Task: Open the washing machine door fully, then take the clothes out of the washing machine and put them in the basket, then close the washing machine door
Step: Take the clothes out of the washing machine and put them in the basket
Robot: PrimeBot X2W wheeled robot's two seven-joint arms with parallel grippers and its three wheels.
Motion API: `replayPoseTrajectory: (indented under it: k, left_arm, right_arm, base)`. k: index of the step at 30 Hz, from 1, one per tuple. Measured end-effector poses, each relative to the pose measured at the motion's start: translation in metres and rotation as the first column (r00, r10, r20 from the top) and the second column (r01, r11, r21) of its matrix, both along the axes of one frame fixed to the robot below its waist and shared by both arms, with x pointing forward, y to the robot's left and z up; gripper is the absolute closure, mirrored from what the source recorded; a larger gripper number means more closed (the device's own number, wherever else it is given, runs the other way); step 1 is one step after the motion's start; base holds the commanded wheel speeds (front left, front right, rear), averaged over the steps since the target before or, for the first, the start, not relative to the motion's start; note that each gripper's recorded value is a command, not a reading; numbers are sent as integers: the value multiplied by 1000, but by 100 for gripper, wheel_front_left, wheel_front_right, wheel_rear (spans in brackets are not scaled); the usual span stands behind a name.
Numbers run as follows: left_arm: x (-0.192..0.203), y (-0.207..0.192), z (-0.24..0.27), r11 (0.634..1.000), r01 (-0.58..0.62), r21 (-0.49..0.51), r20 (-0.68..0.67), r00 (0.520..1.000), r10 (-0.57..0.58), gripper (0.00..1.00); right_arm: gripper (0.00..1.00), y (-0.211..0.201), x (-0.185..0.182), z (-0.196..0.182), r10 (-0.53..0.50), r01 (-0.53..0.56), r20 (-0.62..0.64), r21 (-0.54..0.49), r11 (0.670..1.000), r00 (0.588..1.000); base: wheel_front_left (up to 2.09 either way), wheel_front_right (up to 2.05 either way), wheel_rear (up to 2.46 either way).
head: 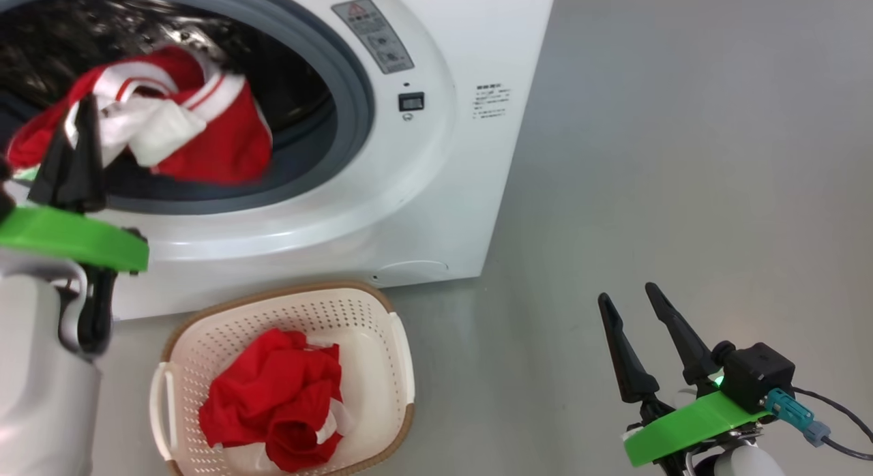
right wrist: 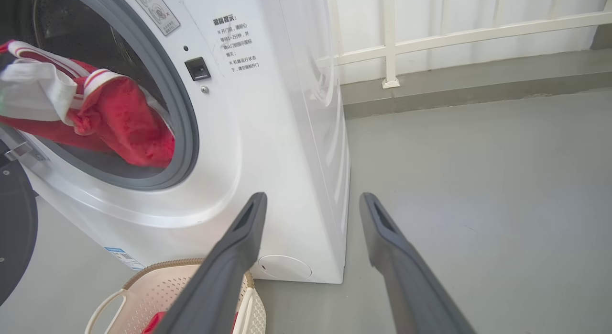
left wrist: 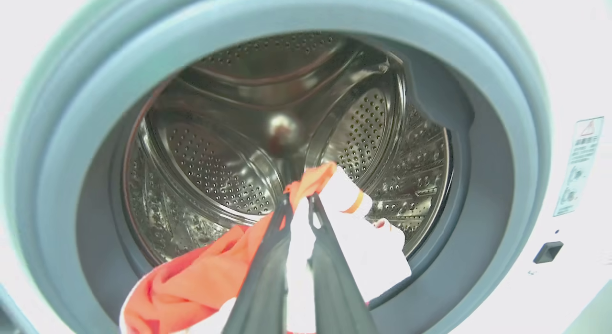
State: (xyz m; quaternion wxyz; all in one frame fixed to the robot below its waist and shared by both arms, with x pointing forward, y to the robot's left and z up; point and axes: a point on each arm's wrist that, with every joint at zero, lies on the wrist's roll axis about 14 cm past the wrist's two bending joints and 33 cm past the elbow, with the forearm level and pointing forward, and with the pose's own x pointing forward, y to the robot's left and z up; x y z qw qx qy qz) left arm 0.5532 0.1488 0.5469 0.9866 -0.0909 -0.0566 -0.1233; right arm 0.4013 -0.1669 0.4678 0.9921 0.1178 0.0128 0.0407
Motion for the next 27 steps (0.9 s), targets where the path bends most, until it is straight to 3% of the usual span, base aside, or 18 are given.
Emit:
replayPoseTrajectory:
  k: [18, 27]
  left_arm:
    - [-86, 19, 47, 997, -22, -80, 201, 979, 38, 100]
    - [-114, 18, 58, 994, -32, -104, 239, 969, 56, 100]
  right_arm:
    - [0, -5, -15, 5, -5, 5, 7, -11, 1000, 1000]
    - [0, -2, -12, 0, 7, -7, -3, -12, 1000, 1000]
  base:
    - [0, 0, 0]
    - [0, 0, 0]
